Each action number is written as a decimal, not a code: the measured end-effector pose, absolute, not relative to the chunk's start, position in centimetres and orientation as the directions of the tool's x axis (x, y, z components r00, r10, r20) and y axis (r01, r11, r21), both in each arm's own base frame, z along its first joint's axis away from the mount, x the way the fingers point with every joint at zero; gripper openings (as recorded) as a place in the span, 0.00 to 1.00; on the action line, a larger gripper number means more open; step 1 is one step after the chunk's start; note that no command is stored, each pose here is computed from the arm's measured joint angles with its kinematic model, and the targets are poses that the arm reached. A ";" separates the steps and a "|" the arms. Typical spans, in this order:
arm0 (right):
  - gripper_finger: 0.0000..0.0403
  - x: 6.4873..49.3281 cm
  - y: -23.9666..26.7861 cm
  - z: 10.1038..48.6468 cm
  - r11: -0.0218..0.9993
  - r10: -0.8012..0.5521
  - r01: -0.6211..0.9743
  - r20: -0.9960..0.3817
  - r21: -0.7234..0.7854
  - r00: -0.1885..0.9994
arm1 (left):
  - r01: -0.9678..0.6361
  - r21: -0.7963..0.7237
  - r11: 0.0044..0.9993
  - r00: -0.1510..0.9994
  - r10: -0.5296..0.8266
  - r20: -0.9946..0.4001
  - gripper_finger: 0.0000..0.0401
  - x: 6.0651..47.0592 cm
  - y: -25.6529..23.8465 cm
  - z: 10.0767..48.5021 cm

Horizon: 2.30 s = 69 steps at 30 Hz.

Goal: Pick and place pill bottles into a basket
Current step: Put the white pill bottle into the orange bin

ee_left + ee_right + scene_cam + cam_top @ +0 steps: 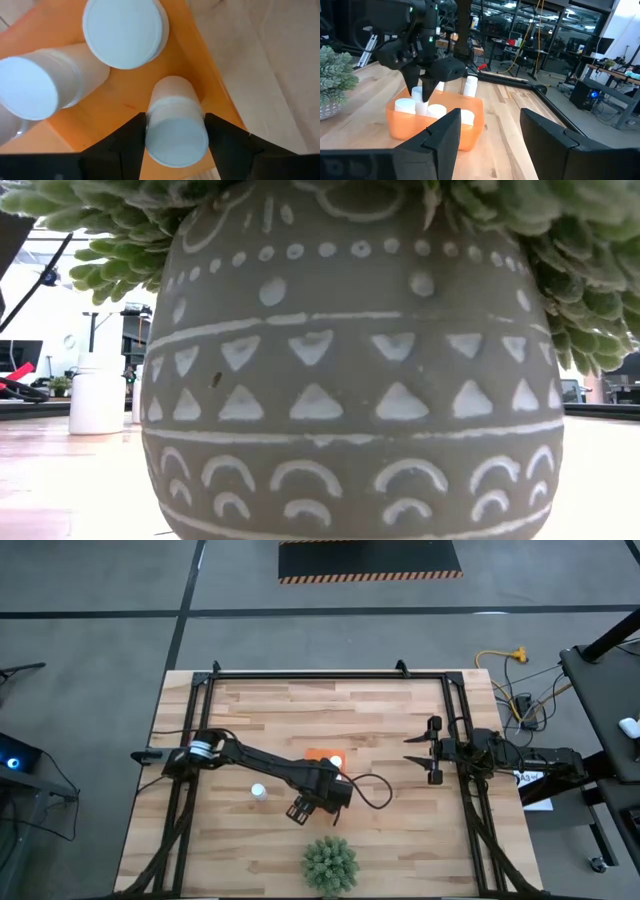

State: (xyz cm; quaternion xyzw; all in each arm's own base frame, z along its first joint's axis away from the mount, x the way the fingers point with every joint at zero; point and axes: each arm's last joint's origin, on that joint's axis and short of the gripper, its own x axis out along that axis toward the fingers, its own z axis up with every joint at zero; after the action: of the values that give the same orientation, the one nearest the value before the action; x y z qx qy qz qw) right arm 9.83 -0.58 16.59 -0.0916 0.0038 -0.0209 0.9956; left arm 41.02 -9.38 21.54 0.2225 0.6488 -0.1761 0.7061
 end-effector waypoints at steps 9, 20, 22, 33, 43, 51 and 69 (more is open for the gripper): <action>0.48 9.8 -0.6 16.6 0.982 -0.042 0.041 -0.003 -0.182 0.999 | 0.473 0.130 0.872 0.257 0.005 -0.966 0.46 39.7 -9.1 26.7; 0.48 9.8 -0.6 16.6 0.982 -0.042 0.041 -0.005 -0.182 0.999 | 0.463 0.163 0.871 0.307 0.016 -0.952 0.46 39.4 -8.9 27.8; 0.48 9.8 -0.6 16.6 0.982 -0.042 0.041 -0.005 -0.182 0.999 | 0.464 0.162 0.871 0.301 0.017 -0.953 0.46 39.4 -8.9 27.6; 0.48 9.8 -0.6 16.6 0.982 -0.042 0.041 -0.004 -0.182 0.999 | 0.461 0.155 0.874 0.283 0.021 -0.959 0.46 39.2 -8.9 27.6; 0.48 9.8 -0.6 16.6 0.982 -0.043 0.041 -0.005 -0.182 0.999 | 0.408 0.132 0.904 0.255 0.026 -0.967 0.46 38.0 -8.7 28.2; 0.48 9.8 -0.6 16.6 0.982 -0.042 0.041 -0.005 -0.182 0.999 | 0.418 0.076 0.905 0.309 -0.063 -0.949 0.46 35.5 -8.3 27.2; 0.48 9.9 -0.6 16.6 0.982 -0.042 0.040 -0.009 -0.182 0.999 | 0.323 0.037 0.946 0.901 -0.295 -0.317 0.46 19.6 -5.1 24.7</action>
State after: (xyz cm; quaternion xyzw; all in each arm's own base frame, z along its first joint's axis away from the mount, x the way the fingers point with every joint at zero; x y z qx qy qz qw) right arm 9.87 -0.58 16.55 -0.0913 0.0064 -0.0205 0.9956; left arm 19.63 -5.09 24.73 0.0445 0.1555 -0.1586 0.9740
